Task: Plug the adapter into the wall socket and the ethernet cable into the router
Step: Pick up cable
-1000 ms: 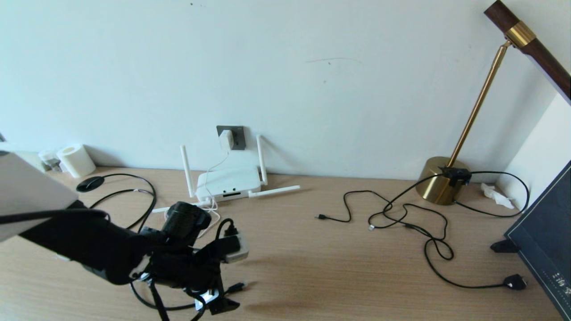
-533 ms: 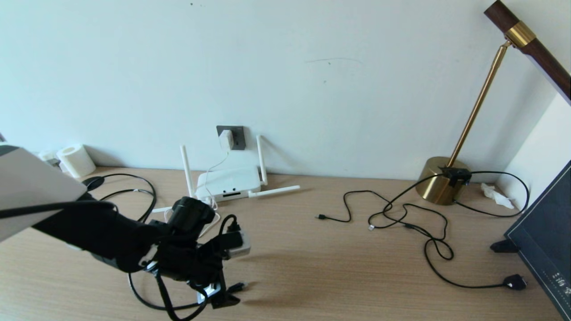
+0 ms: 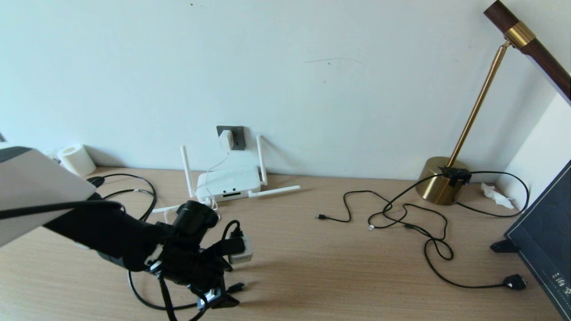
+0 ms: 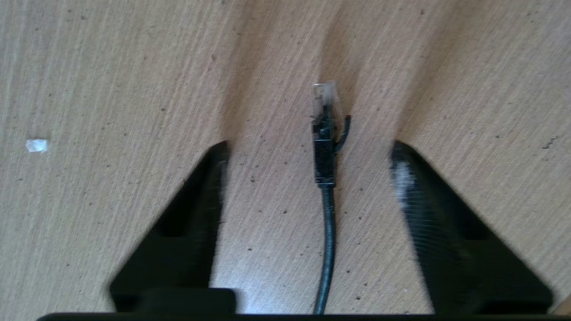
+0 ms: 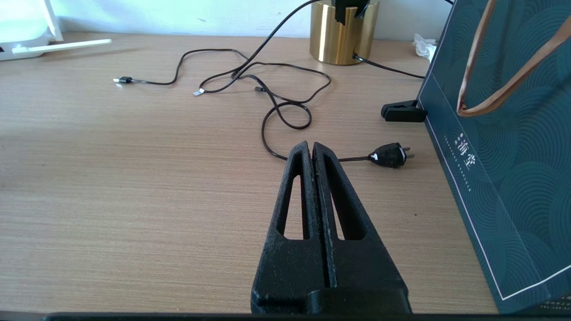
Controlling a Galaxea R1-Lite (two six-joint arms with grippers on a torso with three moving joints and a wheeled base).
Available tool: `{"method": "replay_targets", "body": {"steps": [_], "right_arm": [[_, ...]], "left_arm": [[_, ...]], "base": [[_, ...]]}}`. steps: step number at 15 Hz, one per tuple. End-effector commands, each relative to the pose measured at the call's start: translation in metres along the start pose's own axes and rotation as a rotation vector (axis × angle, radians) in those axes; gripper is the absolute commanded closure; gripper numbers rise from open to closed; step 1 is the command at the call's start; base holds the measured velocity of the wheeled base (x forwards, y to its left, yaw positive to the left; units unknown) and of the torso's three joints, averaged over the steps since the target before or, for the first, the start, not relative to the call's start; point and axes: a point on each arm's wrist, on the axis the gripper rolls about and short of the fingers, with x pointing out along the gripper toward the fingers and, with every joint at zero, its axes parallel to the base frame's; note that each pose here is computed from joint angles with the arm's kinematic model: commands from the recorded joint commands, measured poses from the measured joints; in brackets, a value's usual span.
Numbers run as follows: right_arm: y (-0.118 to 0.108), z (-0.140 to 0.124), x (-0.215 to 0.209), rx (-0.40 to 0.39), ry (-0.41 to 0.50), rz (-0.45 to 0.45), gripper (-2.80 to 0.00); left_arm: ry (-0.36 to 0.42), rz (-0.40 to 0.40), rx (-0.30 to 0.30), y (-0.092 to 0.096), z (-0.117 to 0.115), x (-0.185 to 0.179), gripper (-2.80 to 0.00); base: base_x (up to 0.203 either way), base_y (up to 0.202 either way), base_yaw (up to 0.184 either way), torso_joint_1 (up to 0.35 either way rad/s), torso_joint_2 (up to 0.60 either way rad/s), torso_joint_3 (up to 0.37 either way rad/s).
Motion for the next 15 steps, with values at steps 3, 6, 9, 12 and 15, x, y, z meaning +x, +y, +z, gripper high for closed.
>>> {"method": "replay_targets", "body": {"steps": [3,6,9,12,15], "right_arm": [[0.0,0.0,0.0,0.0,0.0,0.0,0.0],[0.0,0.0,0.0,0.0,0.0,0.0,0.0],[0.0,0.0,0.0,0.0,0.0,0.0,0.0],[0.0,0.0,0.0,0.0,0.0,0.0,0.0],[0.0,0.0,0.0,0.0,0.0,0.0,0.0]], "left_arm": [[0.007,-0.005,0.001,0.0,-0.002,0.001,0.0],[0.019,-0.02,0.0,-0.006,-0.006,0.002,0.0],[-0.003,-0.02,0.004,-0.012,-0.008,-0.008,0.0],[-0.081,0.025,0.037,-0.025,-0.008,-0.027,0.0],[-0.216,0.086,0.107,-0.044,-0.001,-0.057,0.0]], "base": [[0.0,0.0,0.0,0.0,0.0,0.0],[0.0,0.0,0.0,0.0,0.0,0.0],[0.0,0.0,0.0,0.0,0.0,0.0],[0.0,0.0,0.0,0.0,0.0,0.0],[0.0,0.0,0.0,0.0,0.0,0.0]]}}
